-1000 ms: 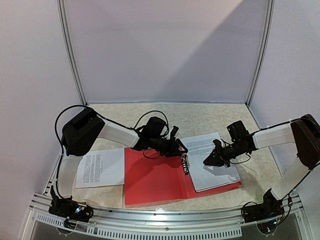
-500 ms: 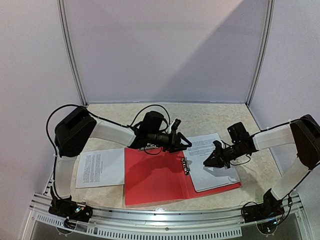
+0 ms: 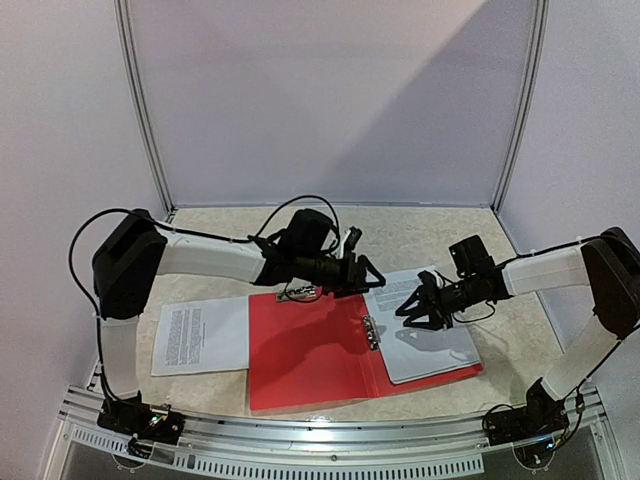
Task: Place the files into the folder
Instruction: Clamp the file with the spring clip on the folder.
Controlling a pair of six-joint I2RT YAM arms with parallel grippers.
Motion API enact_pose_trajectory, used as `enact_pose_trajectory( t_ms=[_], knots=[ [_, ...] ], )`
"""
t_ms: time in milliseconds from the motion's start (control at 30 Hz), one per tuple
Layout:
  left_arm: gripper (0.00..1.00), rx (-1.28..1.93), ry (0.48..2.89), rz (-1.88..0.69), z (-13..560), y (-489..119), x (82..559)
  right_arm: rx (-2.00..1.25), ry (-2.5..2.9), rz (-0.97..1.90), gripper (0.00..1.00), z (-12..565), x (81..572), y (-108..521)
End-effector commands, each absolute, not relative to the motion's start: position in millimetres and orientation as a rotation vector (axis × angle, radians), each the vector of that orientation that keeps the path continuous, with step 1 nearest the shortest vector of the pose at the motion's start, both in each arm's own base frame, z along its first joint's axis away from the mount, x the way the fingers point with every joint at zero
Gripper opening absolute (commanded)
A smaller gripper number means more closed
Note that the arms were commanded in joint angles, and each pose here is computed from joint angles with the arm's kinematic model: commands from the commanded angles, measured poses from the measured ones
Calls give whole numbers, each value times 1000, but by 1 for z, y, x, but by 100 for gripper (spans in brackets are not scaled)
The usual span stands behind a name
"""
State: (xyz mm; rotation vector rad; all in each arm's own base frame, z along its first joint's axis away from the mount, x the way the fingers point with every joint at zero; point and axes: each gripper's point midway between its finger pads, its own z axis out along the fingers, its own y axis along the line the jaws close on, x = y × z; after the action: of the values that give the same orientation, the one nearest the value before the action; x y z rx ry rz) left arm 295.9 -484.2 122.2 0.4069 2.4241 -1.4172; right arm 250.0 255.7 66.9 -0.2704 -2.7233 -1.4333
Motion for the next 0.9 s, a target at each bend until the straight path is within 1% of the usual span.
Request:
enact_pose_trajectory(
  t_ms=[0, 67, 133, 300, 500, 667, 867],
  knots=[
    [61, 251, 2512, -900, 129, -430, 338, -227, -2703, -1460, 36, 79, 260, 283],
    [62, 213, 2536, -787, 122, -416, 343, -214, -2683, -1454, 37, 81, 262, 294],
    [61, 215, 2547, -766, 116, -411, 340, -211, -2671, -1446, 37, 77, 266, 303],
    [61, 223, 2573, -759, 104, -404, 332, -231, -2610, -1471, 30, 77, 272, 322],
    [61, 240, 2577, -748, 101, -403, 332, -209, -2546, -1486, 26, 75, 263, 339],
    [61, 244, 2590, -757, 94, -407, 332, -217, -2525, -1480, 24, 75, 258, 339],
    [61, 240, 2603, -756, 89, -407, 331, -222, -2517, -1477, 15, 75, 251, 336]
  ],
)
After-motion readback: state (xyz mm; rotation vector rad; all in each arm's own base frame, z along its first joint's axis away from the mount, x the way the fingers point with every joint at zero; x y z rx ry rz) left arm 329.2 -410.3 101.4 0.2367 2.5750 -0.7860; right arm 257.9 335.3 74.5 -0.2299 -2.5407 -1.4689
